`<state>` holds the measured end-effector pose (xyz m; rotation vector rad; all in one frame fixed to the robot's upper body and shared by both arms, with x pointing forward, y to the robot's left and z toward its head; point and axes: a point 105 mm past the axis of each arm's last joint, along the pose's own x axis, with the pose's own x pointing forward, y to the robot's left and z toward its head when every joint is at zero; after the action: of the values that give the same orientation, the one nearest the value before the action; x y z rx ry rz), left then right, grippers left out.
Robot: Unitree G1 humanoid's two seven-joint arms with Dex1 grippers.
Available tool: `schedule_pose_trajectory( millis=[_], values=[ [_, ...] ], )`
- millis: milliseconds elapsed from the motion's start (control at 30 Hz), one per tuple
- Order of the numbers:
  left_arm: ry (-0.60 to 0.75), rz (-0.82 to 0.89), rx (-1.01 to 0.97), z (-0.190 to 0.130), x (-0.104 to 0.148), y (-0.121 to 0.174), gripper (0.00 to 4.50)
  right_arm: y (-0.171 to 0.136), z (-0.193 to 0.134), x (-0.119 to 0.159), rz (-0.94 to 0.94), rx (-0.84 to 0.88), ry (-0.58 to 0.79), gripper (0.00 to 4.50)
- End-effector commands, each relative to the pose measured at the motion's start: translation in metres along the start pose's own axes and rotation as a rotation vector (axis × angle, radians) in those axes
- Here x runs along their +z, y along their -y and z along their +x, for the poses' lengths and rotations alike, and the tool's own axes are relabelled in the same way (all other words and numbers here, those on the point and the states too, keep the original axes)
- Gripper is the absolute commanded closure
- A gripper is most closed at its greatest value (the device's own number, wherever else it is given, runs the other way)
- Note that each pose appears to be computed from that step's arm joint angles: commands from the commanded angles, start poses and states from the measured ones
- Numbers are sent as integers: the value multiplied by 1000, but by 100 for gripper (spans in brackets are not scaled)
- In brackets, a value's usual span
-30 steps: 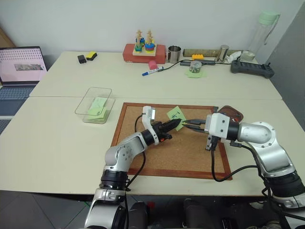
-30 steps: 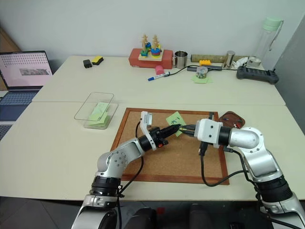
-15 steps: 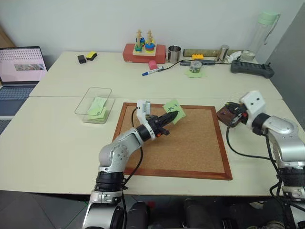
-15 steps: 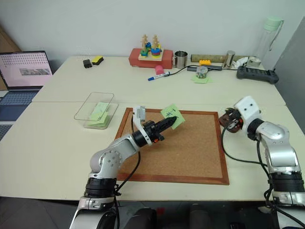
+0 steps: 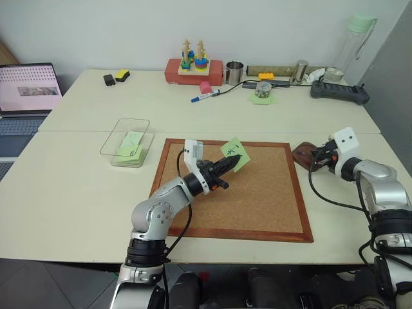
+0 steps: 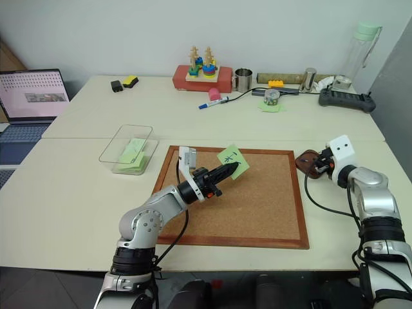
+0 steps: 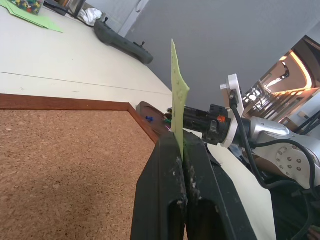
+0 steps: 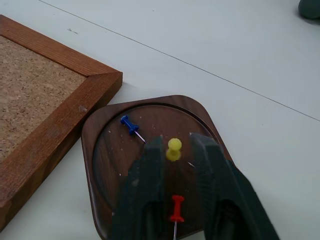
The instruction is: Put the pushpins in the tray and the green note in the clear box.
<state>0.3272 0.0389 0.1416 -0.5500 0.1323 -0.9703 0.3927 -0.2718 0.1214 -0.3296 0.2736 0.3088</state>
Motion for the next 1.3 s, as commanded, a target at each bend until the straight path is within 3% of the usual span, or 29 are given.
schedule_pose_trajectory(
  millis=[33, 167, 333, 533, 700, 933, 1300],
  values=[
    [31, 41, -26, 1, 10, 8, 450, 4, -2, 16, -12, -8, 51, 264],
    [34, 48, -22, 0, 12, 7, 450, 4, -6, 26, -24, 8, 80, 186],
    [98, 116, 49, -11, 36, -1, 450, -7, -22, 55, -155, 111, 171, 186],
    [199, 329, 291, -56, 86, -27, 450, -79, -68, 118, -332, 526, 403, 186],
    [259, 532, 531, -94, 130, -48, 450, -109, -87, 153, -286, 686, 496, 186],
    [200, 750, 913, -147, 173, -91, 450, -131, -88, 161, -278, 780, 508, 186],
    [96, 746, 1068, -165, 171, -135, 450, -152, -91, 153, -289, 876, 476, 186]
  ],
)
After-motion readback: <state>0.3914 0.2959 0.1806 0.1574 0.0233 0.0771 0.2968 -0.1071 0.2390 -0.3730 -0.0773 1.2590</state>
